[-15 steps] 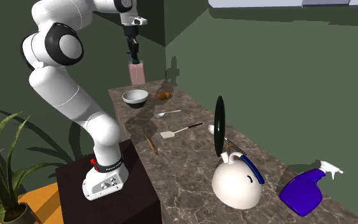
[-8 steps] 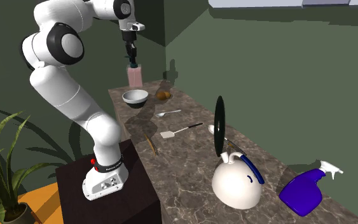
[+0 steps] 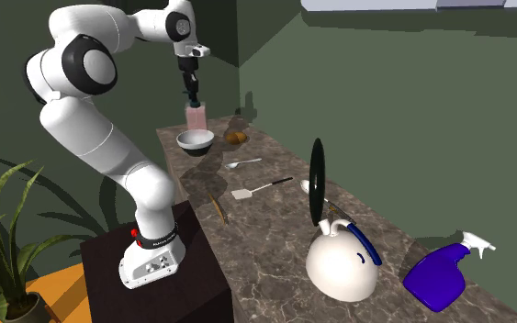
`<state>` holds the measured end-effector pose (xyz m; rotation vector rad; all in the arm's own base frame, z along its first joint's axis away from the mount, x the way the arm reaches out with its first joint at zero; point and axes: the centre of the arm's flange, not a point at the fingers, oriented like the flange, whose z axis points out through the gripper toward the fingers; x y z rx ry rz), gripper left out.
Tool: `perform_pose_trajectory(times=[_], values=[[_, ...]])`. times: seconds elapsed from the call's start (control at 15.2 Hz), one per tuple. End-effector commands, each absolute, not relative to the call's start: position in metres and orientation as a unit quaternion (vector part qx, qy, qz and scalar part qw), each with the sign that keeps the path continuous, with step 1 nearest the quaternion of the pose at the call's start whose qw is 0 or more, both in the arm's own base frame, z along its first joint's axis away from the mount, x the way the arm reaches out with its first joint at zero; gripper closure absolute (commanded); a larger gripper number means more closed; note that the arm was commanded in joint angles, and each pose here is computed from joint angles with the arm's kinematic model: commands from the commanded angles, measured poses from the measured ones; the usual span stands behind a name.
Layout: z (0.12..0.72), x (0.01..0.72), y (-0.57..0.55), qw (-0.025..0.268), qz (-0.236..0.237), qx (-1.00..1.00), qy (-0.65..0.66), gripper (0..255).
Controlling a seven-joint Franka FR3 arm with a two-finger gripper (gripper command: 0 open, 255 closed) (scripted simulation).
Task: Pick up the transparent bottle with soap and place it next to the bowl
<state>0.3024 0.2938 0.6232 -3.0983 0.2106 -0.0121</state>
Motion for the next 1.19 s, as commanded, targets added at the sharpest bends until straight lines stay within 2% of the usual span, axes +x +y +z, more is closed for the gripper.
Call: perform_pose_trajectory(times=[0.0, 1.12], values=[[0.612, 0.302, 0.293, 0.018, -0.004, -0.998, 0.068, 255], [0.523, 0.302, 0.293, 0.018, -0.004, -0.998, 0.068, 255]])
